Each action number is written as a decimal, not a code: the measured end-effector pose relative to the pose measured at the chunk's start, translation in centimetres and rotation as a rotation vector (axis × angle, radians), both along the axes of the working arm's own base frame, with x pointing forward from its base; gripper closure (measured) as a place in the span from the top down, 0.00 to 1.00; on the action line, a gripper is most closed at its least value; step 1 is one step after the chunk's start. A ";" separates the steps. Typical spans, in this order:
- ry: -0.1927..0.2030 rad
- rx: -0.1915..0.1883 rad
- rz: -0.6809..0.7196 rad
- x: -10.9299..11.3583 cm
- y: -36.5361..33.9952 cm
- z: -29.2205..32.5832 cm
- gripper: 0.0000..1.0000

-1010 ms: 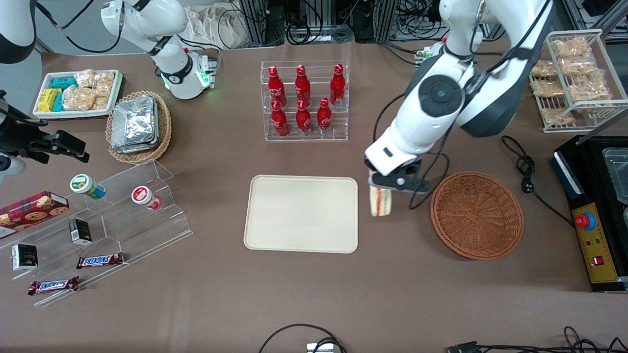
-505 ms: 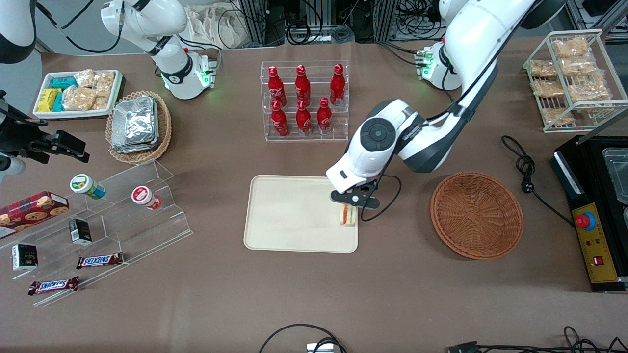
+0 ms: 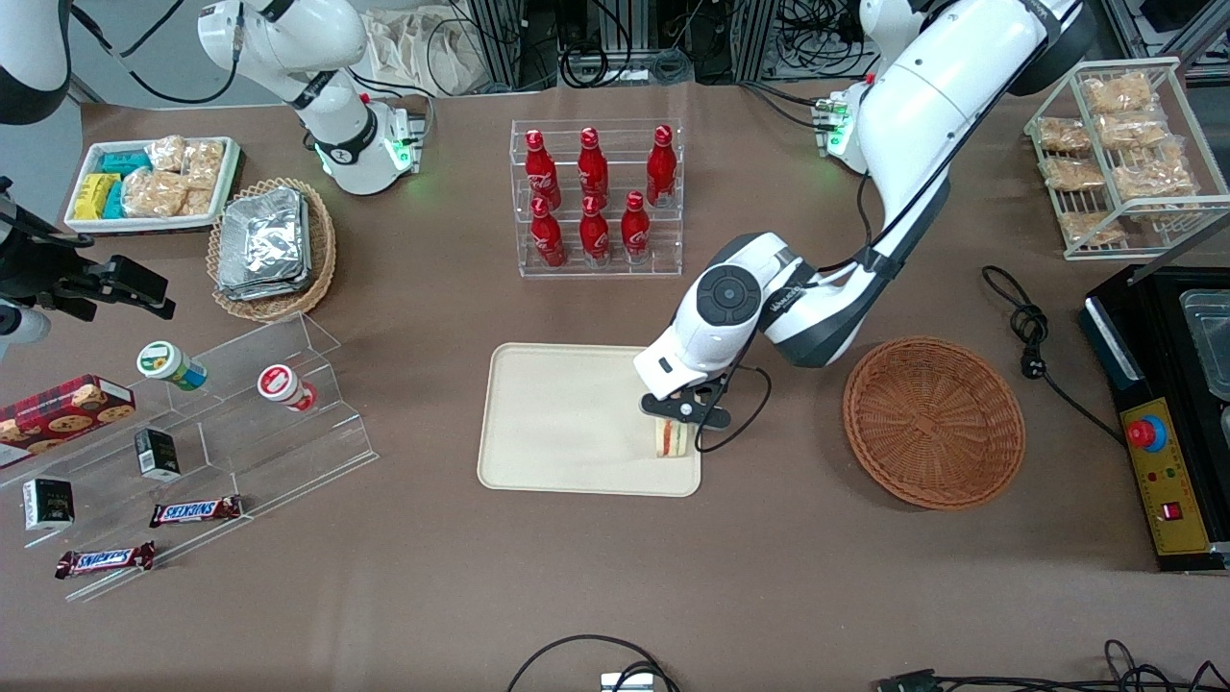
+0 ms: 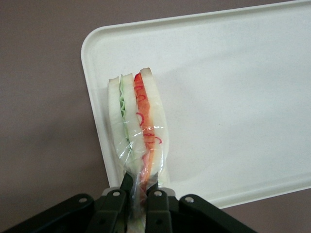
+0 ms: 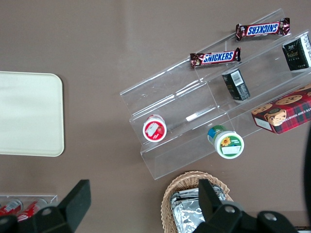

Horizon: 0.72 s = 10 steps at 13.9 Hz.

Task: Place sandwich from basket to tray
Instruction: 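Carry the sandwich over the cream tray and lower it onto it, then open the left gripper to release the sandwich on the tray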

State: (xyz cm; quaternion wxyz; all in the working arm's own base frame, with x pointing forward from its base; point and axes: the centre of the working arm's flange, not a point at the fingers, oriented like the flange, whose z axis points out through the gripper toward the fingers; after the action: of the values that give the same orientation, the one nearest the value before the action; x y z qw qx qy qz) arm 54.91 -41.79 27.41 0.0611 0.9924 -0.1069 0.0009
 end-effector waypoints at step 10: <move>-0.002 -0.033 0.010 0.5 -0.2 -1.5 0.99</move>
State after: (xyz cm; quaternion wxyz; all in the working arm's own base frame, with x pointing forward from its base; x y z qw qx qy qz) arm 55.39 -41.99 25.93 0.0773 0.9918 -0.1021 0.0038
